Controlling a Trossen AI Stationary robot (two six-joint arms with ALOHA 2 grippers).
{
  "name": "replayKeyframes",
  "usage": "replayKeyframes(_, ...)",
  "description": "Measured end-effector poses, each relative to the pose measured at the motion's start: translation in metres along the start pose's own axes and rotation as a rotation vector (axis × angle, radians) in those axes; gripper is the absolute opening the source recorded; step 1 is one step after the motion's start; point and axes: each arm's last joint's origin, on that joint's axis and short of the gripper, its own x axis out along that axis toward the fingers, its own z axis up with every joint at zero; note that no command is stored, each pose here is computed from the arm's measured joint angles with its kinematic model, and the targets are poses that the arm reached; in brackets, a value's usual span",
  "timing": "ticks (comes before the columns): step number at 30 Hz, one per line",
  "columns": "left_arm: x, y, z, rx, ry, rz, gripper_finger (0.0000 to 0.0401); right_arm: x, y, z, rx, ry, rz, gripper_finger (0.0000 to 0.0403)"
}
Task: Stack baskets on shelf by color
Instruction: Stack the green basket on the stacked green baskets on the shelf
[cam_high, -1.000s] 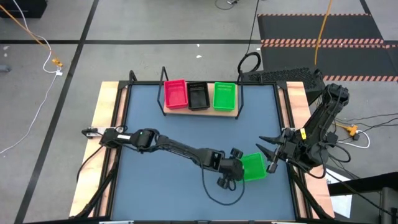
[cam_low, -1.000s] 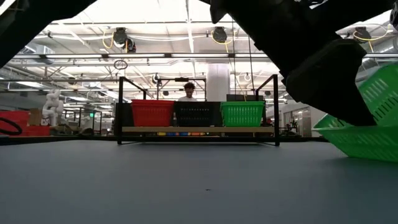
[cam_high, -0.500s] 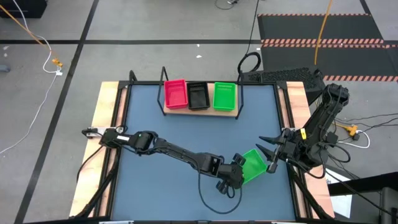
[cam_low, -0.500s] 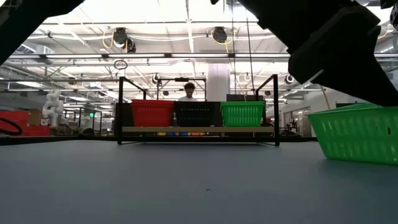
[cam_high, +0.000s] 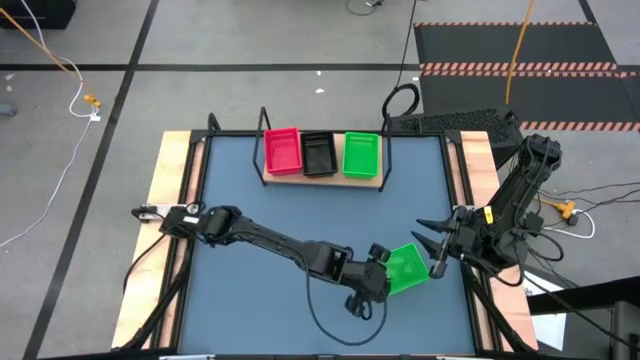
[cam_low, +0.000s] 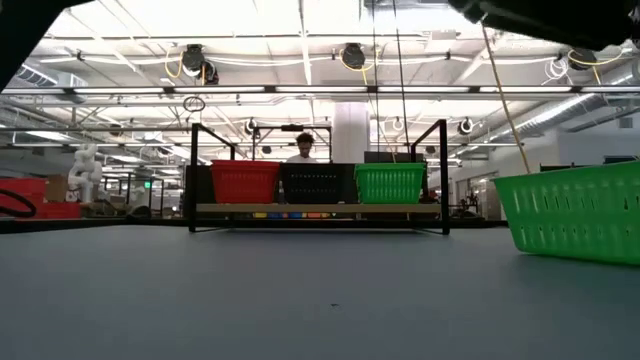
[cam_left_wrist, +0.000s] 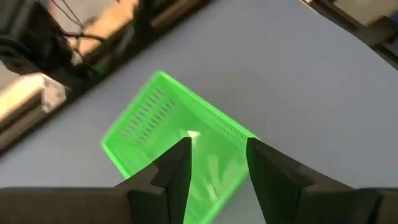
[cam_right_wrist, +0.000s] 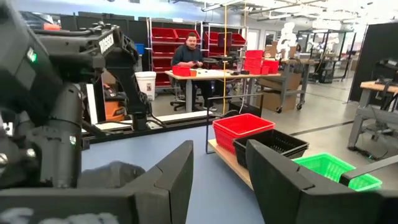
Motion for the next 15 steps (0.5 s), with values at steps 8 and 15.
replayKeyframes(8, 0.017, -0.010, -0.019, 0.068, 0.107, -0.061, 0.0156, 0.000, 0.001, 0.000, 0.027, -0.004, 0.022, 0.0141)
replayKeyframes(15, 0.035, -0.006, -0.033, 0.073, 0.135, -0.061, 0.0156, 0.000, 0.001, 0.000, -0.003, -0.006, 0.024, 0.0141)
